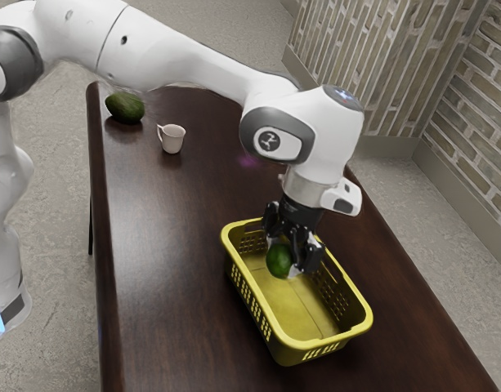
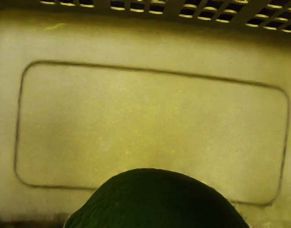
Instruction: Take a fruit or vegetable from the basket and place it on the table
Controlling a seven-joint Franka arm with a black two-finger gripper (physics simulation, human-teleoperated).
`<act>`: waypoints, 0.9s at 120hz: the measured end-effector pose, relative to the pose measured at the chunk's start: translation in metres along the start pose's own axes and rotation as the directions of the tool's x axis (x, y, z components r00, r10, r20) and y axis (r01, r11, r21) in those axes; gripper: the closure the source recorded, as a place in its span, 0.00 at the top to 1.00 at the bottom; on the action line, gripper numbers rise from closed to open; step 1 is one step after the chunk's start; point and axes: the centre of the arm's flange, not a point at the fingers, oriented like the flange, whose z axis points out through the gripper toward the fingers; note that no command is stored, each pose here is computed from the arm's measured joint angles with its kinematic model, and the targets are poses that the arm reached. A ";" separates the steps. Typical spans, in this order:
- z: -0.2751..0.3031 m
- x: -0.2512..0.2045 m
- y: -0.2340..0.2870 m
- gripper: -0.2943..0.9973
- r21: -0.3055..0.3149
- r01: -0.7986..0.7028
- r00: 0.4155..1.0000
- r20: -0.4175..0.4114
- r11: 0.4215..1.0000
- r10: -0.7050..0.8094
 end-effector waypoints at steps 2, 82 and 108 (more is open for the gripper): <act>-0.007 -0.004 -0.001 0.46 0.005 -0.003 1.000 -0.006 1.000 0.003; -0.116 0.081 -0.236 0.47 0.244 0.218 0.974 -0.001 0.945 -0.224; -0.057 0.123 -0.379 0.46 0.231 0.303 0.942 0.071 0.925 -0.327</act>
